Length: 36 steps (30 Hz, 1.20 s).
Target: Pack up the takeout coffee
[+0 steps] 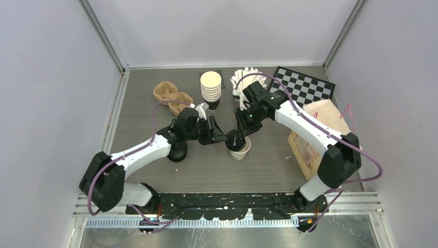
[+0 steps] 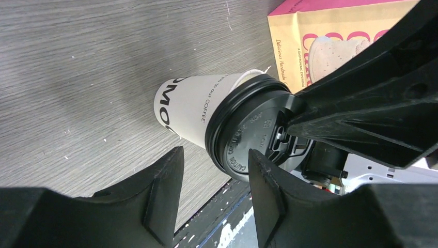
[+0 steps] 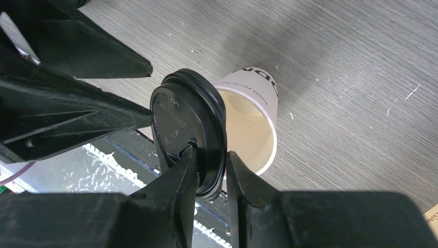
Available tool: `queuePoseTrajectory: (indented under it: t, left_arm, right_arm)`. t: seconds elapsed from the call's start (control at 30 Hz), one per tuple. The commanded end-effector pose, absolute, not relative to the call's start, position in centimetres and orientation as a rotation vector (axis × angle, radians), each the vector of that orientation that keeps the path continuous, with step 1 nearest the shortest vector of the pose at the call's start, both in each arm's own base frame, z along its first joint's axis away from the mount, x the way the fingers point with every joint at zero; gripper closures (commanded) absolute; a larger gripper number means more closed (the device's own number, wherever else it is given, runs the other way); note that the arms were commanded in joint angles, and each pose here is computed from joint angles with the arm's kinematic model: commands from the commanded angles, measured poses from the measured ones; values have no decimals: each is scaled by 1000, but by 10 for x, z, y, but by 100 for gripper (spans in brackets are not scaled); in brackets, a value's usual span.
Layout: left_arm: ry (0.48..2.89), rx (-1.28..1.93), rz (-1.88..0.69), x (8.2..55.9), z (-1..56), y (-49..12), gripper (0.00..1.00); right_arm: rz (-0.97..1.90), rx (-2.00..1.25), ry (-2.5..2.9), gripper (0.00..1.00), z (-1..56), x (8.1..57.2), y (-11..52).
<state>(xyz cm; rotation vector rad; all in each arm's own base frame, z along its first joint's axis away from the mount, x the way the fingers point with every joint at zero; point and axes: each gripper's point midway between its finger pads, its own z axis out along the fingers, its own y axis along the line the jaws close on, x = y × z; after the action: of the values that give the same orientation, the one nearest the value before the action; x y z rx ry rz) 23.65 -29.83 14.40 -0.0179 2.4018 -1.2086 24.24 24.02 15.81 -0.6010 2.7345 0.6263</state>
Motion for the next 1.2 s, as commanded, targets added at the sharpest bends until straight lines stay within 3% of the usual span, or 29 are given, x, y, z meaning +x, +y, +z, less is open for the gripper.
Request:
queuePoseTrajectory:
  t: [0.0,0.83,1.17]
  left_arm:
    - [2313,30,-1274,242,165,-311,50]
    - [2349,63,-1277,244,151,-323,51]
    - [2355,81,-1292,244,149,-328,58]
  right_arm:
    - [686,-595,2629,71,186,242,242]
    - [656,-538,2683,60,159,250,224]
    - [595,-512,2692,63,154,253,217]
